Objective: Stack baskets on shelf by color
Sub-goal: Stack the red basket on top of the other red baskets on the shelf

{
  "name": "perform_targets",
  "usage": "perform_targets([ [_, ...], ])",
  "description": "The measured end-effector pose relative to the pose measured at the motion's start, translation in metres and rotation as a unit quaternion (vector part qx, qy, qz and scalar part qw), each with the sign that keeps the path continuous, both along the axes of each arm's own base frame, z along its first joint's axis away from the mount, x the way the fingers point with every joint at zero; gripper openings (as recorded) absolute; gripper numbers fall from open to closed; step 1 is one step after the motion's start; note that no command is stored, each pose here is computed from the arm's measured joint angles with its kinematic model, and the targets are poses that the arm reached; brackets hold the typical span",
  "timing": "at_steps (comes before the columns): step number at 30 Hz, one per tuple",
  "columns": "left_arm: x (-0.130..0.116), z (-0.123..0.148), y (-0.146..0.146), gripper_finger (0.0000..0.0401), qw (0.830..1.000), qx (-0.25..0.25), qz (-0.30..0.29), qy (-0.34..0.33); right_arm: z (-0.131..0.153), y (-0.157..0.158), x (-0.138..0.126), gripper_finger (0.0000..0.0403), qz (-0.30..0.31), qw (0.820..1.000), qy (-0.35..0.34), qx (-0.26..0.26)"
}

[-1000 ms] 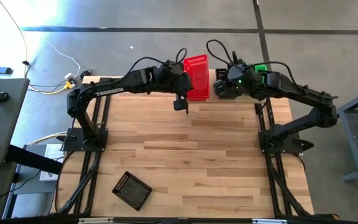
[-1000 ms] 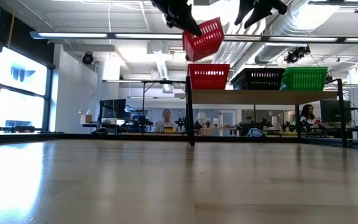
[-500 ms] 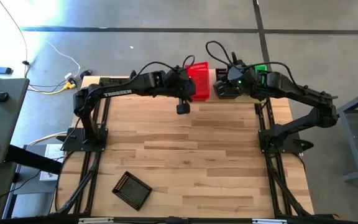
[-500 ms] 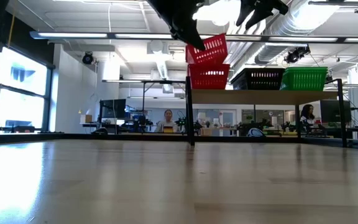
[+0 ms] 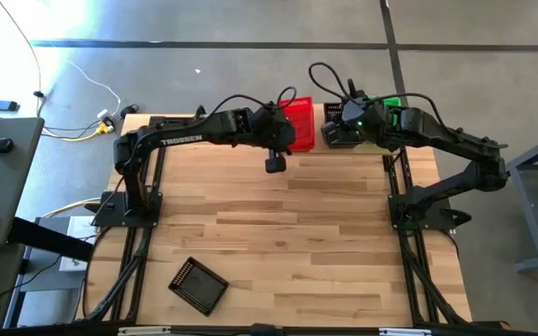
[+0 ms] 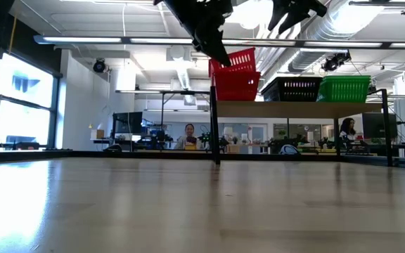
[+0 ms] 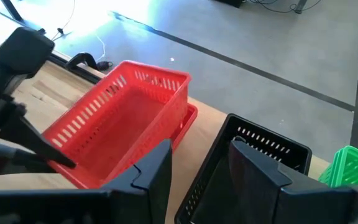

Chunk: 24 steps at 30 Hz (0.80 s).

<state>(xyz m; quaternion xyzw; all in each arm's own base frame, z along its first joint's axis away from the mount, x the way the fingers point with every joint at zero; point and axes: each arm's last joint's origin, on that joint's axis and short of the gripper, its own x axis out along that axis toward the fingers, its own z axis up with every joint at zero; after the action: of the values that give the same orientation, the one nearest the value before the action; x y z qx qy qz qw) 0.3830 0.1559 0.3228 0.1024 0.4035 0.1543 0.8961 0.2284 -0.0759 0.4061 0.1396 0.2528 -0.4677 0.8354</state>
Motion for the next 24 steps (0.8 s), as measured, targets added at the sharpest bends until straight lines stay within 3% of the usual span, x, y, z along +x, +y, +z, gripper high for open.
perform_targets([
  [16, -0.0011, 0.0008, 0.0068, 0.0002, 1.0, 0.017, 0.022, -0.003, -0.003, 0.0012, -0.0018, 0.0144, 0.008, 1.0, 0.013, 0.017],
  [24, -0.0007, 0.0011, 0.0068, 0.0053, 1.0, 0.018, 0.022, -0.005, -0.0033, 0.0012, -0.0021, 0.0144, 0.008, 1.0, 0.015, 0.017],
])
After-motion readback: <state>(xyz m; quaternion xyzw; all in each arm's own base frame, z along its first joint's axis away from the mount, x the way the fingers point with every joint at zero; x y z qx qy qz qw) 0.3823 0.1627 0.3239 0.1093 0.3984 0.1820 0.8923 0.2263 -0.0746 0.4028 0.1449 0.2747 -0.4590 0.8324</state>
